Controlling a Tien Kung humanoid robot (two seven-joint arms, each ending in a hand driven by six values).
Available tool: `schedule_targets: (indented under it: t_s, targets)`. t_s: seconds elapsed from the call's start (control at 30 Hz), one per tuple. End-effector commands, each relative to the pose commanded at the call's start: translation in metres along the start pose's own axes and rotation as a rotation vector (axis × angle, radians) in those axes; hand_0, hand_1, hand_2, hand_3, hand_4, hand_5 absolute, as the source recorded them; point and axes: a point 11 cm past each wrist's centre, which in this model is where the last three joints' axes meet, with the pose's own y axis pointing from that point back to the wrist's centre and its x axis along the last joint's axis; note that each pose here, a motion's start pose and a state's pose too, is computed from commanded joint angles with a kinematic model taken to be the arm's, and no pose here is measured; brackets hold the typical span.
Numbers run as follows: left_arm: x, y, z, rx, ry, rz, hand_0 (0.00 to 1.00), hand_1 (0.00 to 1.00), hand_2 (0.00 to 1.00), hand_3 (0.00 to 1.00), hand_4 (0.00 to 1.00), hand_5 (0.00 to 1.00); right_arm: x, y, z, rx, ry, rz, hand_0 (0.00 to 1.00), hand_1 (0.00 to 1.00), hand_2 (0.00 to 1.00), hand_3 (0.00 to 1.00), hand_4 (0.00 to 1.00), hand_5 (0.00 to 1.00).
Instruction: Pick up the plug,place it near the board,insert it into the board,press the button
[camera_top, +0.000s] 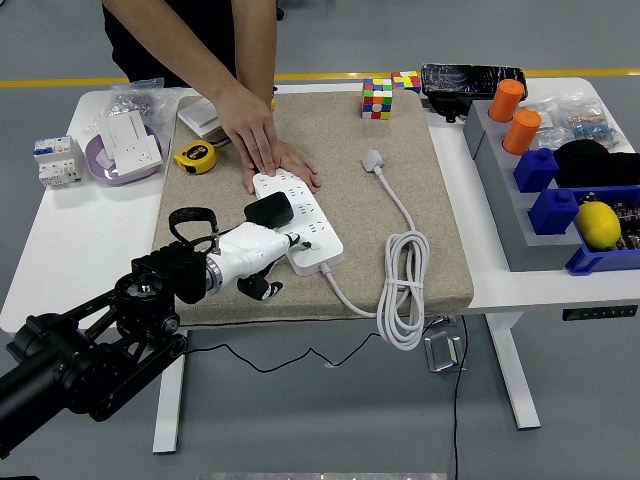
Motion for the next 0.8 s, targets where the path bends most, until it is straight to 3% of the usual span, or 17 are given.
schedule_targets:
  t_s: [0.2, 0.27, 0.3, 0.47, 0.5, 0.67, 0.7, 0.8]
  targets:
    - [0.031, 0.015, 0.003, -0.033, 0.094, 0.096, 0.134, 0.026, 0.153, 0.886, 0.684, 0.002, -0.001, 0.000, 0.001, -0.001, -0.005, -0.004, 0.998, 0.926, 0.857, 0.856, 0.998, 0.998]
    - [0.044, 0.021, 0.006, -0.059, 0.164, 0.137, 0.134, 0.026, 0.153, 0.886, 0.684, 0.002, -0.002, 0.000, 0.001, -0.002, -0.007, -0.005, 0.998, 0.926, 0.857, 0.856, 0.998, 0.998]
    - [0.048, 0.023, 0.007, -0.067, 0.193, 0.150, 0.162, 0.067, 0.188, 0.839, 0.580, 0.002, -0.002, 0.000, 0.001, -0.002, -0.007, -0.006, 0.998, 0.926, 0.857, 0.856, 0.998, 0.998]
    - [0.077, 0.032, 0.002, -0.124, 0.433, 0.210, 0.162, 0.067, 0.188, 0.839, 0.580, 0.002, -0.003, 0.000, 0.001, -0.002, -0.009, -0.009, 0.998, 0.925, 0.857, 0.856, 0.998, 0.998]
    - [0.079, 0.032, 0.002, -0.132, 0.463, 0.212, 0.216, 0.298, 0.407, 0.619, 0.811, 0.086, -0.003, 0.000, 0.000, -0.002, -0.009, -0.009, 0.998, 0.923, 0.856, 0.856, 0.998, 0.998]
    - [0.105, 0.033, -0.014, -0.175, 0.707, 0.262, 0.216, 0.298, 0.407, 0.619, 0.811, 0.086, -0.004, 0.001, -0.001, 0.001, -0.011, -0.011, 0.998, 0.923, 0.856, 0.856, 0.998, 0.998]
    - [0.108, 0.033, -0.016, -0.184, 0.752, 0.266, 0.679, 0.794, 0.753, 0.635, 0.998, 0.538, -0.004, 0.001, -0.001, 0.002, -0.011, -0.012, 0.998, 0.921, 0.857, 0.856, 0.998, 0.998]
    - [0.115, 0.029, -0.022, -0.218, 0.901, 0.273, 0.679, 0.794, 0.753, 0.635, 0.998, 0.538, -0.005, 0.001, -0.002, 0.002, -0.011, -0.013, 0.998, 0.921, 0.857, 0.856, 0.998, 0.998]
